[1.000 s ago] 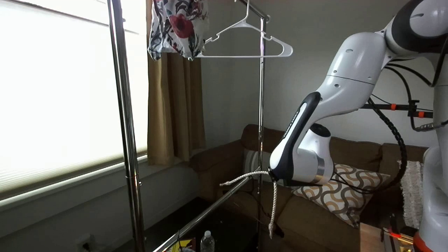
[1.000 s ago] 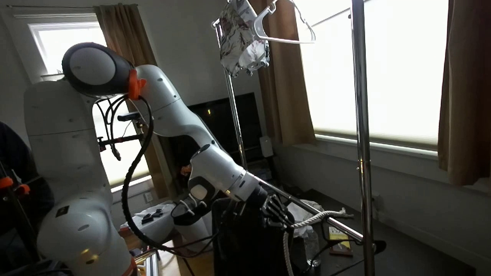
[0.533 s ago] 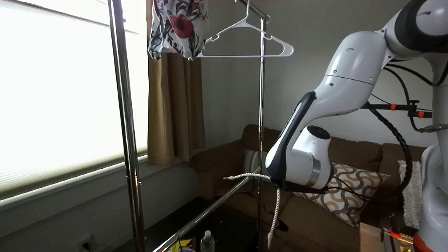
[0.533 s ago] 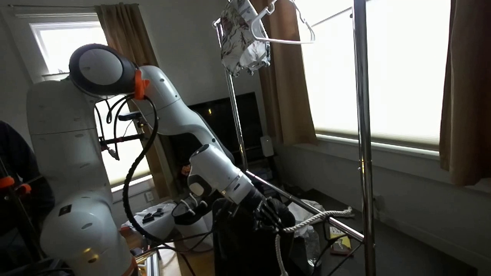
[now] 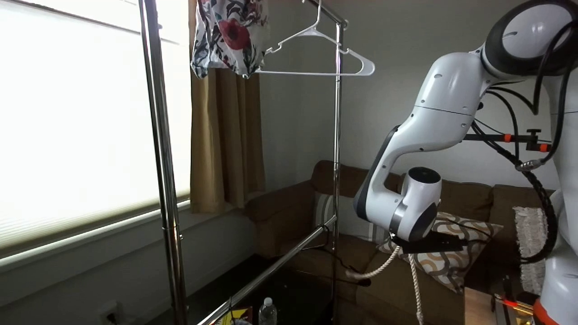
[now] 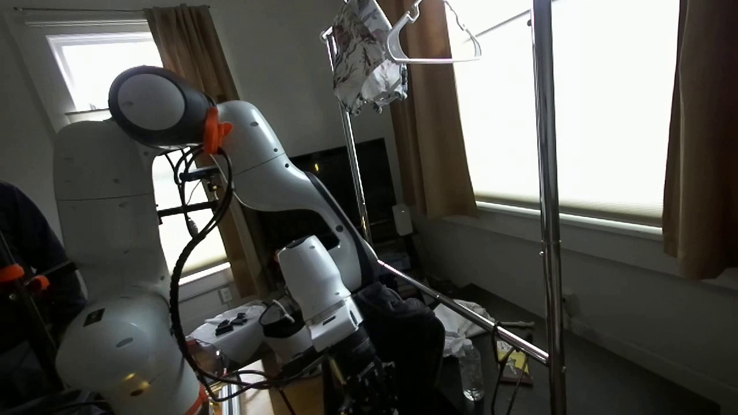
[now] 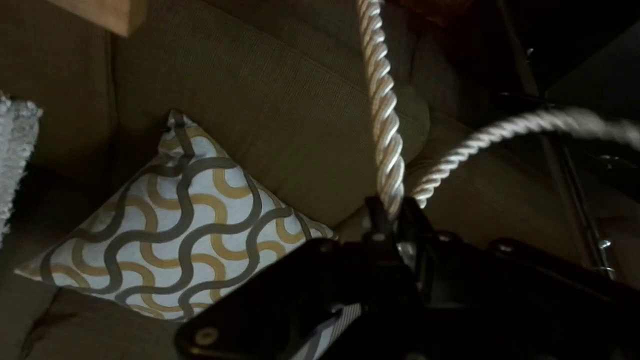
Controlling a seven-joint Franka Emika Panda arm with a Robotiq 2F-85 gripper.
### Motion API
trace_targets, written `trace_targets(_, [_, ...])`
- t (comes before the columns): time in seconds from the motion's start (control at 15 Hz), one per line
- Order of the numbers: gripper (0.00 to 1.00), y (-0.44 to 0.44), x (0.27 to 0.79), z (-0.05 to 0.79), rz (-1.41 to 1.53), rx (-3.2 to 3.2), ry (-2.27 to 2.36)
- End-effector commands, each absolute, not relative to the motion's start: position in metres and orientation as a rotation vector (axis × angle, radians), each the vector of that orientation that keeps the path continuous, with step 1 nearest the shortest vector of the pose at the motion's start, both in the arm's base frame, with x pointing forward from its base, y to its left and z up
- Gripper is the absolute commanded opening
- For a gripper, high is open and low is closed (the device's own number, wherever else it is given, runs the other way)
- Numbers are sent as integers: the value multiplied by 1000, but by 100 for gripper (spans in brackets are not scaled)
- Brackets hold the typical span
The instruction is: Move the white rope from the bottom rod to the top rod
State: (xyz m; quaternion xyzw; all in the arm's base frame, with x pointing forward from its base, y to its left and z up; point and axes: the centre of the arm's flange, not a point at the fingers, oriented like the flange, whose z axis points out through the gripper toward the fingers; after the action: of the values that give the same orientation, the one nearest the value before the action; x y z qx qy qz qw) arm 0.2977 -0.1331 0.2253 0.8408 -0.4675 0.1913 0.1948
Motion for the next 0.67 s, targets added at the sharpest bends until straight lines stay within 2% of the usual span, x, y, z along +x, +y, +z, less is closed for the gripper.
trace_targets(0.0, [3, -148, 287, 258, 565, 2456, -1051])
trace_targets(0.13, [3, -153, 292, 272, 635, 2493, -941])
trace_targets(0.2, [11, -147, 307, 248, 571, 2451, -1038])
trace_targets(0.33, [11, -149, 308, 262, 618, 2465, -986])
trace_targets(0.4, [3, -151, 312, 266, 655, 2463, -1003])
trace_targets(0.6, [3, -163, 294, 290, 769, 2462, -788])
